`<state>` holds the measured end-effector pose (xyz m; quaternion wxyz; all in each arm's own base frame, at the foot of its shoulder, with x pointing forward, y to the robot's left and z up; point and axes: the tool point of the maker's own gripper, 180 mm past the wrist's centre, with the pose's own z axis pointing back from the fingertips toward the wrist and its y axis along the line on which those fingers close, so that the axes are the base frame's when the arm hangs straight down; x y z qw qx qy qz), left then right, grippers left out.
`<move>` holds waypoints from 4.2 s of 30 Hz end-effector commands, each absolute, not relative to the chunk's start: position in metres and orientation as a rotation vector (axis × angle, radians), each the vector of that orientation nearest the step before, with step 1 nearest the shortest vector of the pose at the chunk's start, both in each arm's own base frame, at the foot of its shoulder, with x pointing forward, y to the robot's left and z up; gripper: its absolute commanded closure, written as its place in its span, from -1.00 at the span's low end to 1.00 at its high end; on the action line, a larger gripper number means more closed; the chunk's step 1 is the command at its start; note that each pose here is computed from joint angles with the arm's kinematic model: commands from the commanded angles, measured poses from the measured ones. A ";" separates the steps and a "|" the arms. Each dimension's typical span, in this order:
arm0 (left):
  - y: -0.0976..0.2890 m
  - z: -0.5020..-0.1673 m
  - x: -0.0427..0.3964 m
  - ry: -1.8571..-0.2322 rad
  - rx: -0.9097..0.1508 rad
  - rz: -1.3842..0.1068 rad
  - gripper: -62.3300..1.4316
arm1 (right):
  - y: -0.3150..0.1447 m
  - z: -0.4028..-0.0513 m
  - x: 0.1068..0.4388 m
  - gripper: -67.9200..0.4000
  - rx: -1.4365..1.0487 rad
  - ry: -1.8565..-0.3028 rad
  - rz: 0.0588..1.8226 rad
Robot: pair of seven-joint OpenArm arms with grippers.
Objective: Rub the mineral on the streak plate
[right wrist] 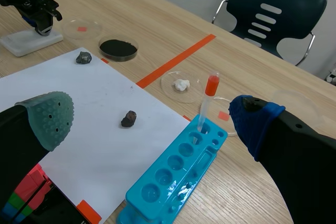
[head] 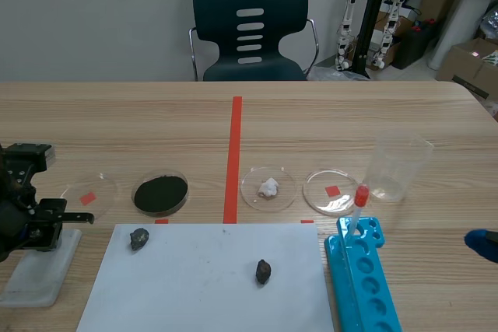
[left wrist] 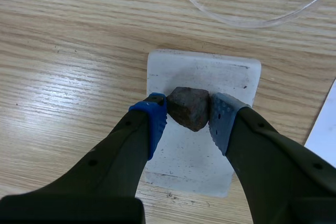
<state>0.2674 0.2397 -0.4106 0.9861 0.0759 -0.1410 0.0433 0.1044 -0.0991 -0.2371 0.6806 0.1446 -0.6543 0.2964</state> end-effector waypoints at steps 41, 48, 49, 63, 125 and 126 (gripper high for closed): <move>0.216 -0.409 0.273 -0.295 0.012 0.096 0.69 | -0.098 -0.231 0.107 -0.83 0.330 -1.493 0.659; 0.211 -0.409 0.273 -0.296 -0.012 0.086 0.69 | -0.098 -0.231 0.107 -0.83 0.330 -1.493 0.659; 0.216 -0.409 0.273 -0.298 0.014 0.082 0.69 | -0.098 -0.231 0.107 -0.83 0.330 -1.493 0.659; 0.265 -0.399 0.275 -0.329 0.290 0.125 0.69 | -0.098 -0.231 0.107 -0.83 0.330 -1.493 0.659; 0.262 -0.401 0.274 -0.326 0.263 0.108 0.69 | -0.098 -0.231 0.107 -0.83 0.330 -1.493 0.659; 0.263 -0.400 0.275 -0.328 0.273 0.105 0.69 | -0.098 -0.231 0.107 -0.83 0.330 -1.493 0.659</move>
